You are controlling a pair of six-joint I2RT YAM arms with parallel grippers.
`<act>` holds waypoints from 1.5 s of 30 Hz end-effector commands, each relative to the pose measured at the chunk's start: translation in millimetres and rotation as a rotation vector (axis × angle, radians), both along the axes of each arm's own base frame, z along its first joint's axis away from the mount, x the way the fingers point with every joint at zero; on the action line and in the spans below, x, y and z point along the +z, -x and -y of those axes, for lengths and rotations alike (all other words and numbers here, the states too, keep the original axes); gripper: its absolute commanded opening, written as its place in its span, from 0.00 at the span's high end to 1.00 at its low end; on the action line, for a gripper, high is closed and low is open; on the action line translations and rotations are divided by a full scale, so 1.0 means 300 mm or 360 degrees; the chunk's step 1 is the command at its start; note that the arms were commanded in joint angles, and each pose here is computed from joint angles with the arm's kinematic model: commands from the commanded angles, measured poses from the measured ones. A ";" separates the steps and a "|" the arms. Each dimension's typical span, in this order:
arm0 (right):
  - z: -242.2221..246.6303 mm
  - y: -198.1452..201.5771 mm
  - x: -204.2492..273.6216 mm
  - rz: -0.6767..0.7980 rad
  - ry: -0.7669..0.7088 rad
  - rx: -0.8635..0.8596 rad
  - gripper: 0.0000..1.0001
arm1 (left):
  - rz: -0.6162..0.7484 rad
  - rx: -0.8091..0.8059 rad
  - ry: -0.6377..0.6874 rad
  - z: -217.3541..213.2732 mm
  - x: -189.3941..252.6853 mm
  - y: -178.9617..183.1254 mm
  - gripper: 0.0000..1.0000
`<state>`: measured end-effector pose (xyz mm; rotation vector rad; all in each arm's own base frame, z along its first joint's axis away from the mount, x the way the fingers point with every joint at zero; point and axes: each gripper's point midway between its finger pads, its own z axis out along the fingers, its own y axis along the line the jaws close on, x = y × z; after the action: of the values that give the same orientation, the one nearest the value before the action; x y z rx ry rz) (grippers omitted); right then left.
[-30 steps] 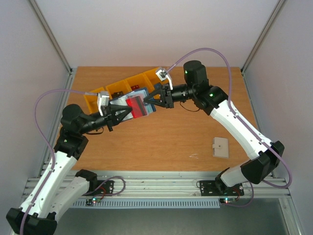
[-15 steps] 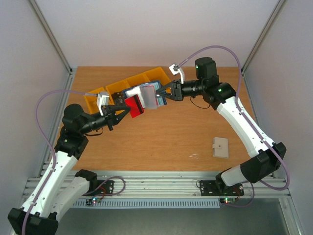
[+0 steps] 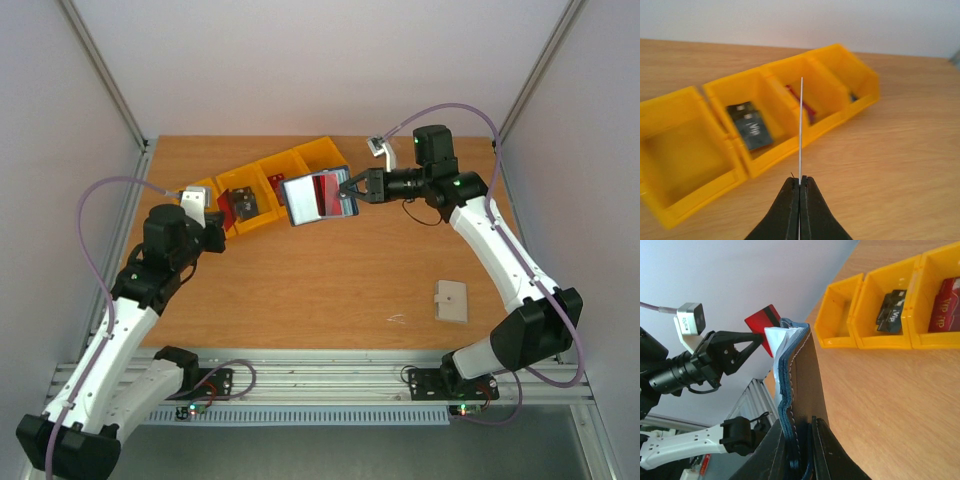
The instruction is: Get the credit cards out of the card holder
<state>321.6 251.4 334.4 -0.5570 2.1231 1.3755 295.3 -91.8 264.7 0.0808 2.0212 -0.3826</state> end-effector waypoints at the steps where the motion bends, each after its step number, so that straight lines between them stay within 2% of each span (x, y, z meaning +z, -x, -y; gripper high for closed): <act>1: 0.049 -0.049 -0.034 -0.0085 0.0004 -0.0102 0.99 | -0.0061 0.0211 -0.0231 -0.095 0.004 -0.047 1.00; 4: 0.098 -0.072 -0.056 -0.0118 -0.0002 -0.0153 0.99 | -0.0133 0.0199 -0.0122 -0.055 0.008 -0.101 1.00; 6: 0.120 -0.077 -0.075 -0.0160 -0.0013 -0.0167 0.99 | -0.0114 0.0092 -0.0029 0.005 0.034 -0.141 1.00; 10: 0.126 -0.060 -0.186 -0.0446 -0.0016 -0.0141 0.99 | 0.0033 -0.0086 0.0175 0.102 0.121 -0.193 1.00; 12: 0.119 -0.045 -0.263 -0.0568 -0.0017 -0.0140 0.99 | 0.0124 -0.0253 0.0241 0.162 0.162 -0.186 1.00; 15: 0.104 -0.012 -0.367 -0.0709 -0.0019 -0.0085 0.99 | 0.0369 -0.0564 0.0160 0.251 0.226 -0.145 1.00; 16: 0.102 0.000 -0.401 -0.0756 -0.0009 -0.0062 0.99 | 0.0446 -0.0670 0.0098 0.281 0.236 -0.124 1.00; 19: 0.104 0.030 -0.492 -0.0860 0.0036 -0.0029 0.99 | 0.0772 -0.1015 -0.0286 0.369 0.225 -0.045 1.00; 21: 0.108 0.043 -0.534 -0.0903 0.0057 -0.0027 0.99 | 0.1085 -0.1227 -0.0597 0.419 0.205 0.011 1.00; 24: 0.115 0.054 -0.579 -0.0934 0.0100 -0.0026 0.99 | 0.1524 -0.1379 -0.1051 0.458 0.150 0.033 1.00; 28: 0.120 0.053 -0.593 -0.0918 0.0137 -0.0014 0.99 | 0.2127 -0.1343 -0.1659 0.494 0.100 -0.026 1.00; 31: 0.118 0.043 -0.588 -0.0907 0.0148 -0.0006 0.99 | 0.2388 -0.1225 -0.1881 0.494 0.108 -0.131 1.00; 36: 0.113 0.021 -0.556 -0.0870 0.0152 0.0022 0.99 | 0.2480 -0.1322 -0.1965 0.461 0.073 -0.333 1.00; 40: 0.116 -0.007 -0.539 -0.0835 0.0205 0.0037 0.99 | 0.2316 -0.1515 -0.1897 0.417 -0.005 -0.502 1.00; 45: 0.117 -0.039 -0.517 -0.0816 0.0216 0.0062 0.99 | 0.2108 -0.1870 -0.1884 0.405 -0.148 -0.593 1.00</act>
<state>332.3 215.6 172.1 -0.2611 2.6373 1.5177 474.1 -206.3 252.0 1.5949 0.5034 0.3529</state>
